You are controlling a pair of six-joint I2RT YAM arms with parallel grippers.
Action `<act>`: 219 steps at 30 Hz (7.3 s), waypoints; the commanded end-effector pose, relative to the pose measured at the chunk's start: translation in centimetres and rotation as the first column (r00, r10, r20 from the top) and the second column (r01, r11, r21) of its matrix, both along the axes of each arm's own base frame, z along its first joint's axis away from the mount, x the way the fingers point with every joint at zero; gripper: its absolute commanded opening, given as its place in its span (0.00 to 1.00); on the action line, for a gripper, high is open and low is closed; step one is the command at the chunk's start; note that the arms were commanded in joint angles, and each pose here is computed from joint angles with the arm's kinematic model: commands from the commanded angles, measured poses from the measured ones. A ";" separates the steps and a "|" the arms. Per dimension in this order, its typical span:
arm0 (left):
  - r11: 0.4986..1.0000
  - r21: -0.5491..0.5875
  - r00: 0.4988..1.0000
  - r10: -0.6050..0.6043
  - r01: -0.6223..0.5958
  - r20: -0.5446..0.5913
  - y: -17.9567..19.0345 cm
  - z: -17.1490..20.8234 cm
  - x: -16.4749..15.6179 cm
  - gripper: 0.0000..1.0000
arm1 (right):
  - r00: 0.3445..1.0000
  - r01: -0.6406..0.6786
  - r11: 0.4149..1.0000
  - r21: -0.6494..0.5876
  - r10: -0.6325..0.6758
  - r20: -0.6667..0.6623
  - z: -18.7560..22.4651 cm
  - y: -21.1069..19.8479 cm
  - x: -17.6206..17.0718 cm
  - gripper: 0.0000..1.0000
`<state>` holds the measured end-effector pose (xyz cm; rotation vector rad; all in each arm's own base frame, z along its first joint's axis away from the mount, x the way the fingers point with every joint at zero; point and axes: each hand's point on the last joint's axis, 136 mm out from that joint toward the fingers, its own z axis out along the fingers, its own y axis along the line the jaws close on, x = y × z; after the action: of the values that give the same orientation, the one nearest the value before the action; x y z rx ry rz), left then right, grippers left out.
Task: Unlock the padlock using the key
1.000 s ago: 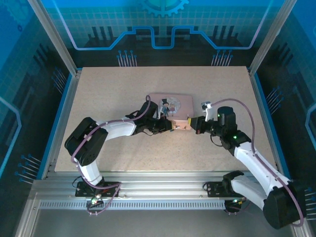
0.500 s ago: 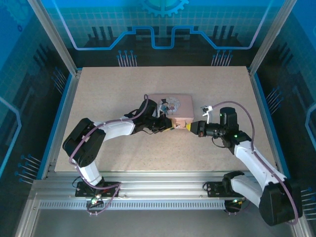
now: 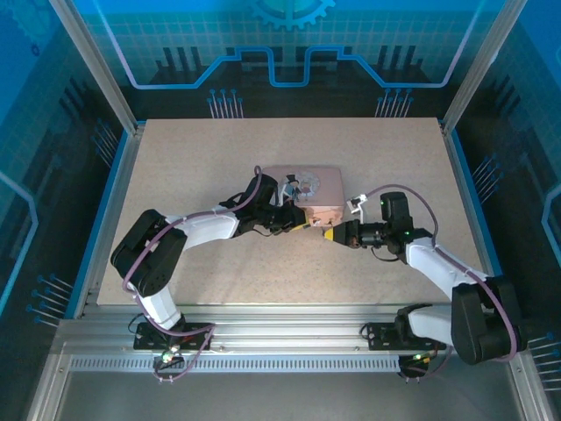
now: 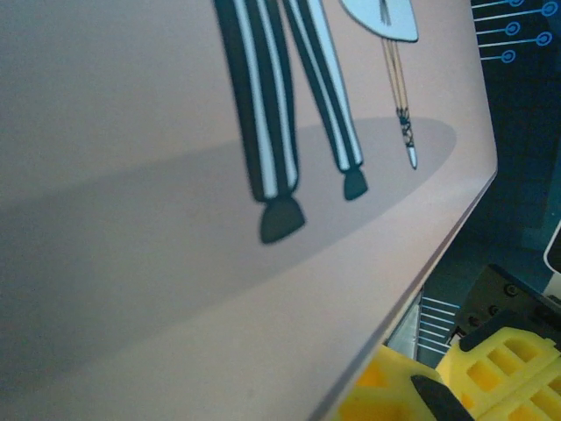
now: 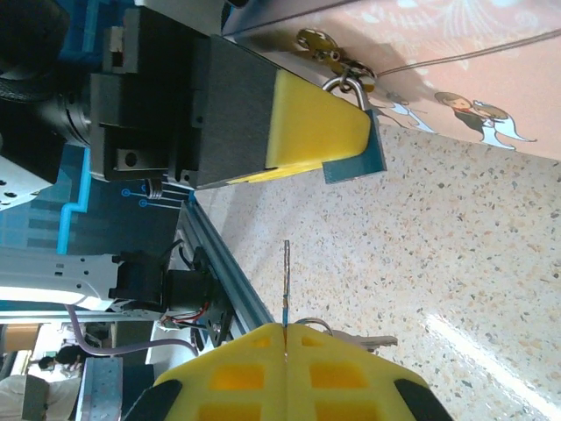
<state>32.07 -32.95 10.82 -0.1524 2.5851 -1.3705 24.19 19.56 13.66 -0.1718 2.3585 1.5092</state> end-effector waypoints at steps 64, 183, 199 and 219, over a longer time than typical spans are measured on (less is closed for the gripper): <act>0.955 -0.282 0.994 -0.064 0.088 0.092 -1.9 5.1 -0.3 0.07 | 0.998 0.063 0.990 0.124 -0.063 -0.003 1.1 2.3 3.2 0.00; 0.908 -0.384 0.984 -0.127 0.165 0.124 -4.0 5.6 -2.3 0.05 | 0.878 0.469 0.849 0.245 -0.418 -0.233 2.6 1.7 7.6 0.00; 0.927 -0.329 0.982 -0.151 0.180 0.113 -4.3 4.6 -2.9 0.03 | 0.891 0.454 0.851 0.265 -0.428 -0.152 5.3 2.2 8.4 0.00; 0.910 -0.347 0.973 -0.200 0.229 0.117 -5.6 5.5 -4.5 0.01 | 0.893 0.433 0.846 0.311 -0.449 -0.022 7.8 5.7 11.4 0.00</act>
<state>36.16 -32.86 12.87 -0.2816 2.2458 -1.5246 32.09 22.88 11.82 0.6056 2.2568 1.4676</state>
